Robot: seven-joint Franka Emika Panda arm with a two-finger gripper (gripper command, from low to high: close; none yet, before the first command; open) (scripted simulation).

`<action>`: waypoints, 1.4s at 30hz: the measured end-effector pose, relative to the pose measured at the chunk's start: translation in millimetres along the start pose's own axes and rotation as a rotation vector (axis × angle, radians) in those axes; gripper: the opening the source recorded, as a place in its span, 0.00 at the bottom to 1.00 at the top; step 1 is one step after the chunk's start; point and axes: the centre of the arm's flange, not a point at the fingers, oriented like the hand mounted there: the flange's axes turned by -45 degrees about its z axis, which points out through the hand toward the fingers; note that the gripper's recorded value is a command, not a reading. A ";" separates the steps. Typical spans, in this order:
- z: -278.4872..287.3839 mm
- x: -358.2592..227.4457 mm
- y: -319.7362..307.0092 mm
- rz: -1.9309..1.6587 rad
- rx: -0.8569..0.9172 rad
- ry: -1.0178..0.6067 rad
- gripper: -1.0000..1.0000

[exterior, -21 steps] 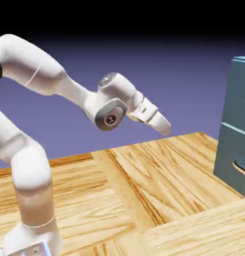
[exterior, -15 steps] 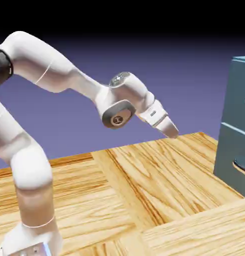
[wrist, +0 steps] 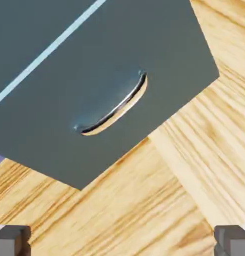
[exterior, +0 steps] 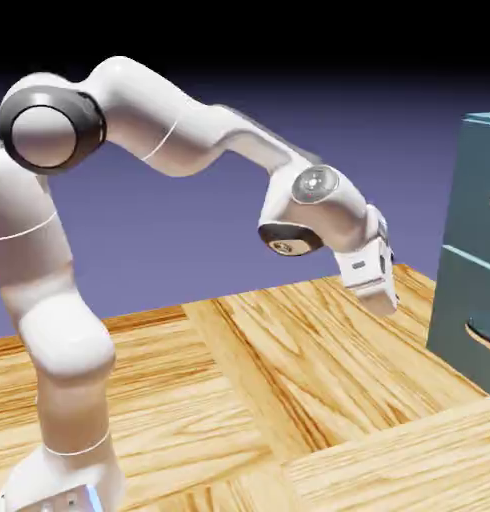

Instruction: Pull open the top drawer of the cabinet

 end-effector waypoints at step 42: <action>124.6 97.6 -125.6 0.659 0.691 0.443 0.50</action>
